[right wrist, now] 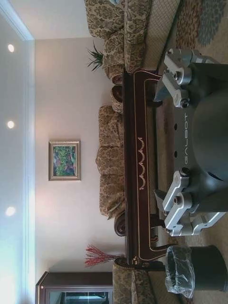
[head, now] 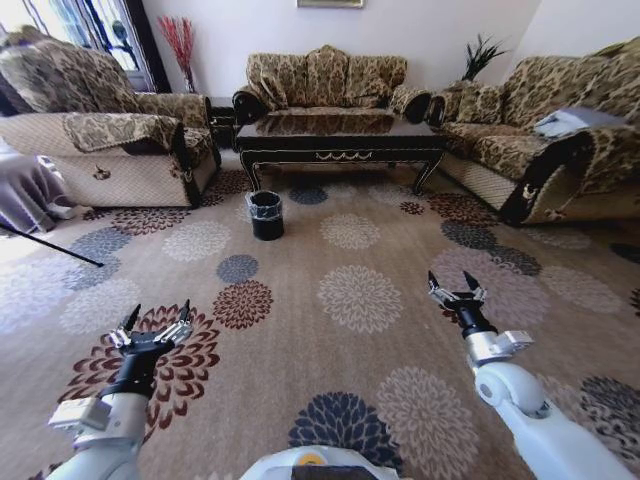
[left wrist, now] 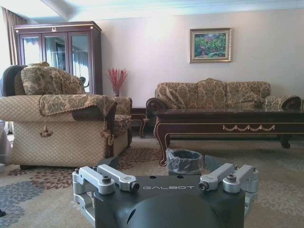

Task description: Move to the front of the table and pick up the trash from the floor, then place it into the trash bin.

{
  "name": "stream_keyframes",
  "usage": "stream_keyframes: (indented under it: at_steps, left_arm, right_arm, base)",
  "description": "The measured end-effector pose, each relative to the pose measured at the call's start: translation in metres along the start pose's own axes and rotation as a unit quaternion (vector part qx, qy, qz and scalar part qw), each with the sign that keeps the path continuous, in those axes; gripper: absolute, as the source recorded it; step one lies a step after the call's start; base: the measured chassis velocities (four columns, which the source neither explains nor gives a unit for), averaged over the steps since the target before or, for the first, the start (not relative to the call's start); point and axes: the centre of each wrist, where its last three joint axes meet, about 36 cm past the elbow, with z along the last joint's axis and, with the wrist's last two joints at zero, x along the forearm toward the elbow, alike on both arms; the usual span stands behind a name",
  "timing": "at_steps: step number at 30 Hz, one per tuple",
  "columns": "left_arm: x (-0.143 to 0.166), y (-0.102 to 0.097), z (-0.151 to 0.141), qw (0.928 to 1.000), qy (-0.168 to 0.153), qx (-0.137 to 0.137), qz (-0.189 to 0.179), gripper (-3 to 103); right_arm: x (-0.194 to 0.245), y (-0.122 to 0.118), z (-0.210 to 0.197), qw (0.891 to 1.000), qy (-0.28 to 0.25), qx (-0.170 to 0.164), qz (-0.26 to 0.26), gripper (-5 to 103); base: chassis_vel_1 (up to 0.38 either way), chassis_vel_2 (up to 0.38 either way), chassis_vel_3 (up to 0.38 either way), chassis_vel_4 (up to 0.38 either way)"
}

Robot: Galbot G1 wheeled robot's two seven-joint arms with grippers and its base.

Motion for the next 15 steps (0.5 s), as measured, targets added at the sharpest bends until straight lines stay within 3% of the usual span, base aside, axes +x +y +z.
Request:
stream_keyframes:
  at_steps: [15]
  left_arm:
    - [-0.0033,0.0,-0.0018,0.9999,0.01,-0.005,-0.011,100]
  right_arm:
    - [-0.0013,0.0023,0.0028,1.0,-0.004,-0.005,0.001,100]
  base:
    - [-0.021,0.026,0.027,-0.019]
